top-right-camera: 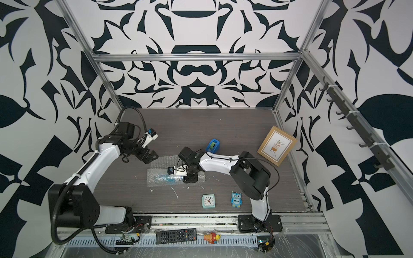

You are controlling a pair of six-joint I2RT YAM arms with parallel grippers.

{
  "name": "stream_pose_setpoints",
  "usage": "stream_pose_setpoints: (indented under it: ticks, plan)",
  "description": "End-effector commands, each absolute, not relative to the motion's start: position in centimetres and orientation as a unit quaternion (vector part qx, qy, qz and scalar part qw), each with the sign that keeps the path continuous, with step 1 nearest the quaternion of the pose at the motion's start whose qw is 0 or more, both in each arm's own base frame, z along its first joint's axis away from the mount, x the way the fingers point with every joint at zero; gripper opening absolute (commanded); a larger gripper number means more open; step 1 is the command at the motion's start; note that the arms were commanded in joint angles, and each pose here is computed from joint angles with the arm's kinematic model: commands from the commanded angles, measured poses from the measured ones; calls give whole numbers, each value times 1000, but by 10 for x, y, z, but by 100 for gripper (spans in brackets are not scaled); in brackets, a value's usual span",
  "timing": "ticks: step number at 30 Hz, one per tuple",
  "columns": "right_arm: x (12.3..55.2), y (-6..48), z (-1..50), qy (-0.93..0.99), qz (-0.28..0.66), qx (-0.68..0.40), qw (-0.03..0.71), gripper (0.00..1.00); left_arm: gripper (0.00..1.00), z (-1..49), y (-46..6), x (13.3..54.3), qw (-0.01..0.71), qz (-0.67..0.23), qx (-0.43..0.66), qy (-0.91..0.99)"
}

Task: Wrap wine bottles in bubble wrap
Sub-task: Wrap the wine bottle in bubble wrap.

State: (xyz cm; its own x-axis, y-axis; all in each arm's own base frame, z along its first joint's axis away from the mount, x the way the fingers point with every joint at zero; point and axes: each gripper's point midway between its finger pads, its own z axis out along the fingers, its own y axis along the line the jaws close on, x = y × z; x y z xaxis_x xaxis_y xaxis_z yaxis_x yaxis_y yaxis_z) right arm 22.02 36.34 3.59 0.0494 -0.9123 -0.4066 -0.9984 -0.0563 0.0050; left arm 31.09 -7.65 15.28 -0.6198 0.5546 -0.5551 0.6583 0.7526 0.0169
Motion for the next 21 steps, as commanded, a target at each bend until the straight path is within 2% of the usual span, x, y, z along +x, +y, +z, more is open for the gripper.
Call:
stream_pose_setpoints:
  ticks: [1,5,7,12,15,21]
  plan:
    - [187,348,38,707,238,-666,3,12,99,177,-72,310,354,-53,334,872]
    - [190,352,44,719,283,-631,-58,12,99,187,-93,280,418,-80,397,813]
    - [192,353,45,720,299,-620,-84,12,97,186,-107,262,421,-92,442,787]
    - [193,354,46,722,344,-580,-152,12,91,155,-136,201,358,-57,618,698]
    - [194,355,43,721,359,-569,-168,13,88,135,-144,177,334,-26,685,647]
    - [196,361,44,715,396,-544,-190,13,88,111,-156,168,306,4,740,599]
